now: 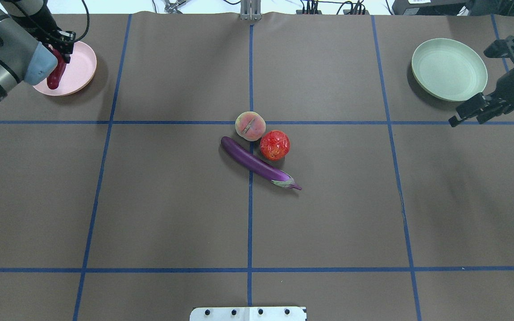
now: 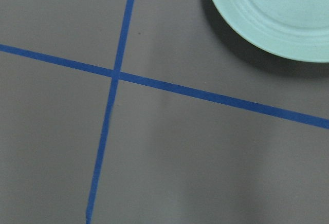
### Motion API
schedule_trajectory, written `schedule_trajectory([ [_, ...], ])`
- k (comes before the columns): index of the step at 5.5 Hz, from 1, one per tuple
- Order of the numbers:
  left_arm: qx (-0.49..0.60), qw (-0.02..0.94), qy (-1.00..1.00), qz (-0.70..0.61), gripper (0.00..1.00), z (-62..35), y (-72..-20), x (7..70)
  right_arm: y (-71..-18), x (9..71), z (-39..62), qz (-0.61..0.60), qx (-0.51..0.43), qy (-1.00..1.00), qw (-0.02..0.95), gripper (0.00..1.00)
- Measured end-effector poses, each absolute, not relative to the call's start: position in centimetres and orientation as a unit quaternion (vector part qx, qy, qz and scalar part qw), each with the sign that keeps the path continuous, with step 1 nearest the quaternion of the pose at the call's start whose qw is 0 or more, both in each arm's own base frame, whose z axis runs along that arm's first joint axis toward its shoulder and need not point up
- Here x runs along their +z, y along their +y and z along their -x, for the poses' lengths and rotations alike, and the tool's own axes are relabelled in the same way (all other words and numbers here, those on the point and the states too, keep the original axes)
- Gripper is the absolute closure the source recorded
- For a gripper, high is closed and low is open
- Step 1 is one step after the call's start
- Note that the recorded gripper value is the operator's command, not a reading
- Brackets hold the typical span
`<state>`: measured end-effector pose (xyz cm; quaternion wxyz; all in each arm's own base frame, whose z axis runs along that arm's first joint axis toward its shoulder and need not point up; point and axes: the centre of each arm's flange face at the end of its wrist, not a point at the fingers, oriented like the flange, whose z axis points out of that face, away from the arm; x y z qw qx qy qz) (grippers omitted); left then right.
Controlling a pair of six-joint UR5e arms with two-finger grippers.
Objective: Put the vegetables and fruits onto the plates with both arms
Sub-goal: 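Carry the chili pepper with the left gripper onto the pink plate, then release the chili on the pink plate while the right gripper grasps the pomegranate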
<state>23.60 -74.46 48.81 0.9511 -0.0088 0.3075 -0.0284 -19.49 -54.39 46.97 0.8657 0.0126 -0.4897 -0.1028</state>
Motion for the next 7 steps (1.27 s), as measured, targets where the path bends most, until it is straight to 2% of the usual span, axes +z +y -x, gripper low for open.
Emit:
schedule_trajectory([
  [2,-0.097,0.955,0.278,0.037,0.89,-23.0,-75.7,54.5,-53.9,36.6,30.0,0.017,-0.06,-0.5,0.864,0.0],
  [3,-0.132,0.95,0.281,0.04,0.13,-23.7,-77.0,55.1,-52.0,32.3,34.4,0.021,-0.041,-0.502,0.864,0.0],
  [4,-0.153,0.945,0.285,0.042,0.0,-24.1,-77.8,54.8,-50.4,29.4,37.6,0.016,-0.034,-0.502,0.864,0.0],
  [7,-0.176,0.934,0.307,0.039,0.0,-24.3,-78.9,51.7,-48.9,24.7,45.7,-0.011,0.01,-0.483,0.876,0.0],
])
